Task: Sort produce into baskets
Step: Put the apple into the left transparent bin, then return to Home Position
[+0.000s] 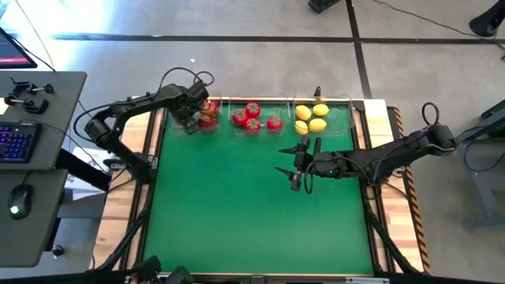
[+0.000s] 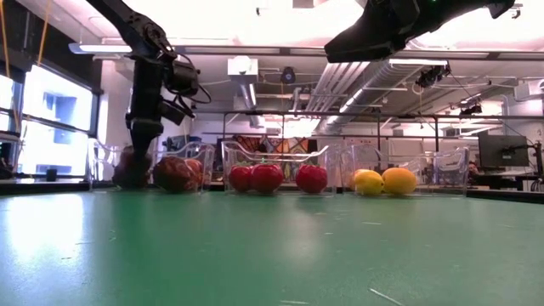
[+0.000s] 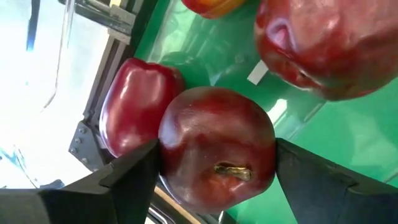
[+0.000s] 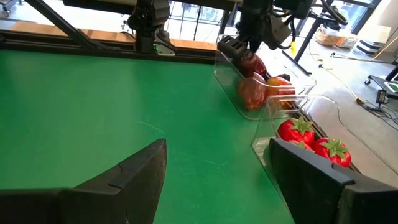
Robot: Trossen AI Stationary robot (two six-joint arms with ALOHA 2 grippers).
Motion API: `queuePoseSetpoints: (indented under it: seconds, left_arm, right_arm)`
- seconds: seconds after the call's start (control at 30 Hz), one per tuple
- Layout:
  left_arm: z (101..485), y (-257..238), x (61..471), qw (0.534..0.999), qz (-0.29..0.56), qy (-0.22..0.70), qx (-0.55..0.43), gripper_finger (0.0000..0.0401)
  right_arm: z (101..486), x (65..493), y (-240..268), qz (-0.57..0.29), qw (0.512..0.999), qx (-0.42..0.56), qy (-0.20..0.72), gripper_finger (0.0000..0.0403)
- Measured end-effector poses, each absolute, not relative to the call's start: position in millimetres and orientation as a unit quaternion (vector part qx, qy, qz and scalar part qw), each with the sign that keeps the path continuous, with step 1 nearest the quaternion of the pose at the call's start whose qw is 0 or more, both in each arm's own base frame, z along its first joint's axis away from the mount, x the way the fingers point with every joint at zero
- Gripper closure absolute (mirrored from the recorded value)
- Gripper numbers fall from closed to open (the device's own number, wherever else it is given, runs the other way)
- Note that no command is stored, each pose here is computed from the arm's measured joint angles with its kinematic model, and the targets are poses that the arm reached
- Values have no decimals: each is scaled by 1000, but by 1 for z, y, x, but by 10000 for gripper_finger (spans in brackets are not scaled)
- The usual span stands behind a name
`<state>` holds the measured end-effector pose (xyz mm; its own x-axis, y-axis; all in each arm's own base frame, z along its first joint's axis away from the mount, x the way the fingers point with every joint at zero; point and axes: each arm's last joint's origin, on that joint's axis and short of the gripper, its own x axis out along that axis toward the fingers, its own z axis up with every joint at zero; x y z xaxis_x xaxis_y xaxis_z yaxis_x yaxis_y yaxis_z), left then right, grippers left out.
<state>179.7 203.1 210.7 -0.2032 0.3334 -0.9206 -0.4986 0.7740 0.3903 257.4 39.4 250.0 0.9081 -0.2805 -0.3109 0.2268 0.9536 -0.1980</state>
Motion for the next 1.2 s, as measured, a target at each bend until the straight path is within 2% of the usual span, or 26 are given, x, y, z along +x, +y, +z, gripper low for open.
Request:
queuePoseSetpoints:
  seconds: [0.27, 0.5, 0.8, 0.97, 1.2]
  left_arm:
    - [211, 202, 181, 629, 335, 699, -62, 72]
    - [215, 197, 186, 613, 333, 716, -24, 68]
    - [238, 189, 187, 650, 376, 659, -29, 72]
    - [250, 179, 184, 718, 407, 564, -16, 101]
    - [269, 149, 186, 834, 374, 406, 16, 158]
  right_arm:
    - [249, 257, 39, -131, 974, -72, 172, 130]
    - [249, 257, 39, -131, 974, -72, 172, 130]
    - [242, 257, 37, -156, 962, -88, 204, 141]
    - [228, 269, 27, -169, 956, -96, 221, 211]
    - [223, 278, 3, -142, 959, -98, 223, 376]
